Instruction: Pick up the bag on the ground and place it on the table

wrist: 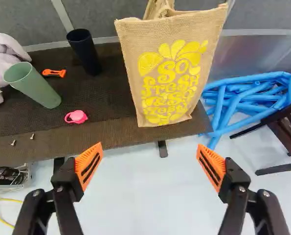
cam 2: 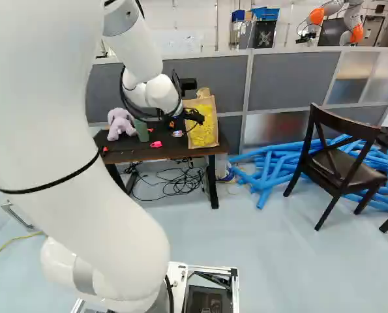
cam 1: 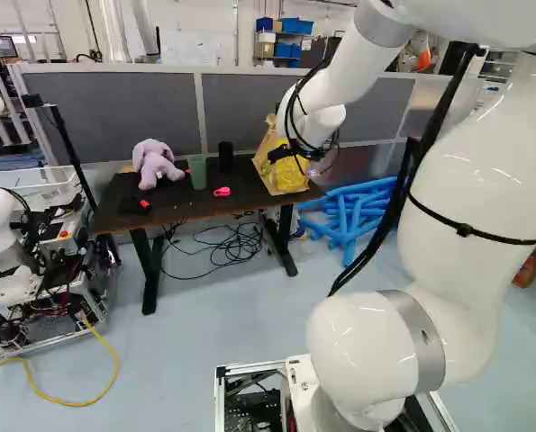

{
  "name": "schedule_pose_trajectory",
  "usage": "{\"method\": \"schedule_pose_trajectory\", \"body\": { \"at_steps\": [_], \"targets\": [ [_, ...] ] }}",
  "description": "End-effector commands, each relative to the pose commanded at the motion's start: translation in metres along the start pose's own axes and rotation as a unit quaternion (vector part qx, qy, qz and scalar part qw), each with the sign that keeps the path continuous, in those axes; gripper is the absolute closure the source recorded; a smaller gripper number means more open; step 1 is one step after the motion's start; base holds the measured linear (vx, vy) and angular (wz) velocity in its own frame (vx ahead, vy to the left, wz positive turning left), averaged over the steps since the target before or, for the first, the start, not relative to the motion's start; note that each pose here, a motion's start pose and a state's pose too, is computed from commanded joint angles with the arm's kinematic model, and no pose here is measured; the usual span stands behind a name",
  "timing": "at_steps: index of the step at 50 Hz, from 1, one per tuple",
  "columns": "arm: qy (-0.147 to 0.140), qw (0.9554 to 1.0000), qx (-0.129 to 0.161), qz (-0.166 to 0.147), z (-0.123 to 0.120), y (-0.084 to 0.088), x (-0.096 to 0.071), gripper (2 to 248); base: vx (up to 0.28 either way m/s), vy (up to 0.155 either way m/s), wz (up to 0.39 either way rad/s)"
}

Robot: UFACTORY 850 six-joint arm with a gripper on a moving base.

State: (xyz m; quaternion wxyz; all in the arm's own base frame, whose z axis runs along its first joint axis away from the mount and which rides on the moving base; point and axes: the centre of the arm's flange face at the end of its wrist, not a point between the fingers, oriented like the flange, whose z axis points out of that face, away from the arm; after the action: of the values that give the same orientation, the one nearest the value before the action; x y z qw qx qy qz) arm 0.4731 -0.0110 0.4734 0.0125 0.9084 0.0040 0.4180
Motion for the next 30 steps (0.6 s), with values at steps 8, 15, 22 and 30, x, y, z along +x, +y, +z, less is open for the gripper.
{"method": "schedule_pose_trajectory", "body": {
  "at_steps": [8, 15, 22, 30],
  "targets": [
    [0.026, 0.9997, 0.000, 0.001, -0.009, -0.002, -0.028, 3, 0.000, 0.000, 0.000],
    [0.047, 0.9989, 0.000, 0.002, -0.017, -0.004, -0.050, 3, 0.000, 0.000, 0.000],
    [0.066, 0.9978, 0.001, 0.003, -0.025, -0.005, -0.072, 3, 0.000, 0.000, 0.000],
    [0.086, 0.9963, 0.001, 0.004, -0.034, -0.007, -0.094, 3, 0.000, 0.000, 0.000]
  ]
}}
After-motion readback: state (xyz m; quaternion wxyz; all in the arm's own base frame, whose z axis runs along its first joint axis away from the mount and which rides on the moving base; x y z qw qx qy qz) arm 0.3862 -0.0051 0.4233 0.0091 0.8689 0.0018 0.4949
